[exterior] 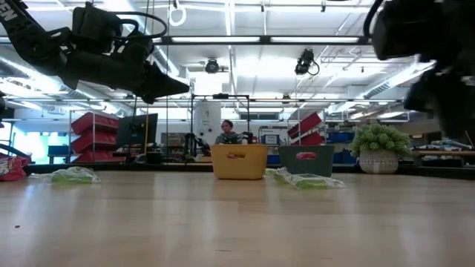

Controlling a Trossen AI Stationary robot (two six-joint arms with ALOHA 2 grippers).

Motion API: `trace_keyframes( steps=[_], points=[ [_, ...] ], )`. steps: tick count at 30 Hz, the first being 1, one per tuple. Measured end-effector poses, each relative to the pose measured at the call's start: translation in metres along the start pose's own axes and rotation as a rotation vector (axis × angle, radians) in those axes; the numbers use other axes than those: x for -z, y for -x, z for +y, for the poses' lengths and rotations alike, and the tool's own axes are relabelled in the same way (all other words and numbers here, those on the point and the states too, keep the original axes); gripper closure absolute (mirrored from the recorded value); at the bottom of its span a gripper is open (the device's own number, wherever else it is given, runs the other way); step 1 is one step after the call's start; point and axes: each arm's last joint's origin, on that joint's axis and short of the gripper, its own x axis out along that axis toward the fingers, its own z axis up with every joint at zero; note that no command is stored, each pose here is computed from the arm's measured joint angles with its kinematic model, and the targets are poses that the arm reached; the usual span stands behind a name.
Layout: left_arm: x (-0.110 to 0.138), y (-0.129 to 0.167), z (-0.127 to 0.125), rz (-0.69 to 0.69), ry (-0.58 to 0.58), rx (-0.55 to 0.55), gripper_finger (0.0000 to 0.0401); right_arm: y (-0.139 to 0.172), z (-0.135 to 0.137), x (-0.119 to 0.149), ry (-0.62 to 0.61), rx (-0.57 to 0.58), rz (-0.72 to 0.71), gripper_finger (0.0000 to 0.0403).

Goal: Sort candy
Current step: Put the red packet of candy into the blue bin

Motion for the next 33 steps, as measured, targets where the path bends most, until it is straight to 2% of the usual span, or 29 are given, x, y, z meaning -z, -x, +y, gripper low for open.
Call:
trace_keyframes(
  steps=[8, 16, 20, 25, 26, 29, 33],
  points=[
    [0.0, 0.0, 0.0, 0.001, -0.001, 0.0, 0.04, -0.033, 0.005, 0.014, -0.087, -0.045, 0.217, 0.0174],
    [0.0, 0.0, 0.0, 0.003, -0.003, 0.0, 0.04, -0.063, 0.005, 0.012, -0.087, -0.143, 0.323, 0.0189],
    [0.0, 0.0, 0.0, 0.004, -0.003, 0.0, 0.04, -0.072, 0.003, 0.013, -0.068, -0.154, 0.346, 0.024],
    [0.0, 0.0, 0.0, 0.003, -0.003, 0.0, 0.04, -0.075, 0.0, 0.012, 0.0, -0.172, 0.356, 0.0375],
    [0.0, 0.0, 0.0, 0.004, -0.003, -0.002, 0.04, -0.073, -0.001, 0.011, 0.015, -0.175, 0.353, 0.0388],
    [0.0, 0.0, 0.0, 0.002, -0.003, -0.017, 0.04, -0.064, -0.006, 0.002, 0.034, -0.178, 0.32, 0.0393],
    [0.0, 0.0, 0.001, -0.003, -0.004, -0.019, 0.04, -0.038, -0.022, -0.017, 0.064, -0.098, 0.171, 0.04]
  ],
)
